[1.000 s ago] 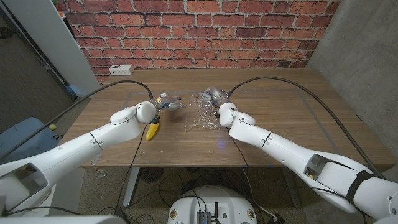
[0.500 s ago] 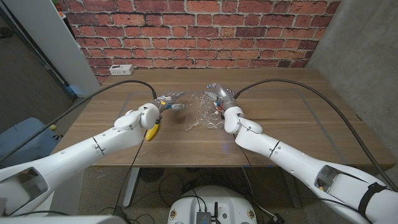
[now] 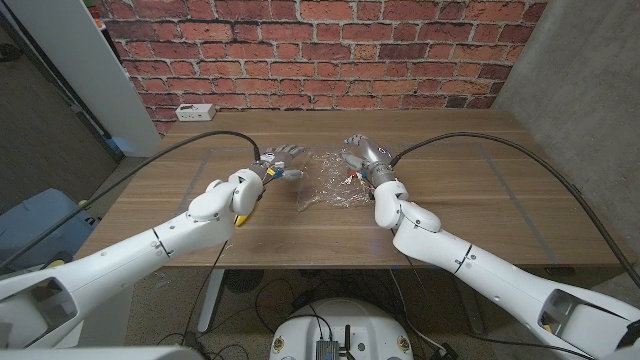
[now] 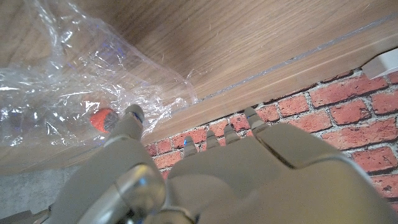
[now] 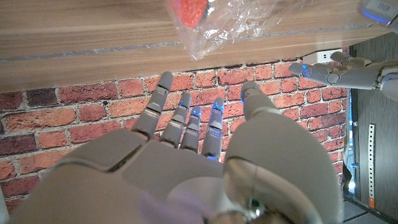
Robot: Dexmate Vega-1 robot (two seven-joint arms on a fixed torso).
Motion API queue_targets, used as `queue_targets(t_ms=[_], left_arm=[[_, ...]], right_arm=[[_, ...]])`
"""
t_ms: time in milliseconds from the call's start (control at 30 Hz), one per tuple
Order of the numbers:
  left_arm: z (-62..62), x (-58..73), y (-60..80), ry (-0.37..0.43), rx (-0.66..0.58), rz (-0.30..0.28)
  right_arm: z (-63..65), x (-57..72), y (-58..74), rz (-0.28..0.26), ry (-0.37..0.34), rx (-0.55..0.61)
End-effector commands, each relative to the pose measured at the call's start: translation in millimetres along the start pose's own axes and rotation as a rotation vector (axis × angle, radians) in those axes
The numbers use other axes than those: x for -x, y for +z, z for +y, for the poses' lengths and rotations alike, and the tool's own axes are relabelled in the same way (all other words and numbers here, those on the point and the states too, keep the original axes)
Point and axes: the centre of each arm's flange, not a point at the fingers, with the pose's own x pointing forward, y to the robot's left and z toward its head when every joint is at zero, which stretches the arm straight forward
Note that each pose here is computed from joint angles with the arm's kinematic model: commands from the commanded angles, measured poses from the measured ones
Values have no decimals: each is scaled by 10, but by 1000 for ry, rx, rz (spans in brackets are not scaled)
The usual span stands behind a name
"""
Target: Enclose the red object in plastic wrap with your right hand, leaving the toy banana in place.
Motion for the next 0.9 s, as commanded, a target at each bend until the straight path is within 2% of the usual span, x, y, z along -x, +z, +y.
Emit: queue_targets(t_ms=[33, 400, 900], left_arm=[[-24, 95, 213, -1, -76, -41], [-76, 145, 386, -23, -139, -84], [-189, 138, 566, -88, -185, -156]], right_arm=[[-78, 395, -101, 25, 40, 97], [-36, 663, -168, 57, 108, 149], [16, 889, -215, 86, 243, 248]])
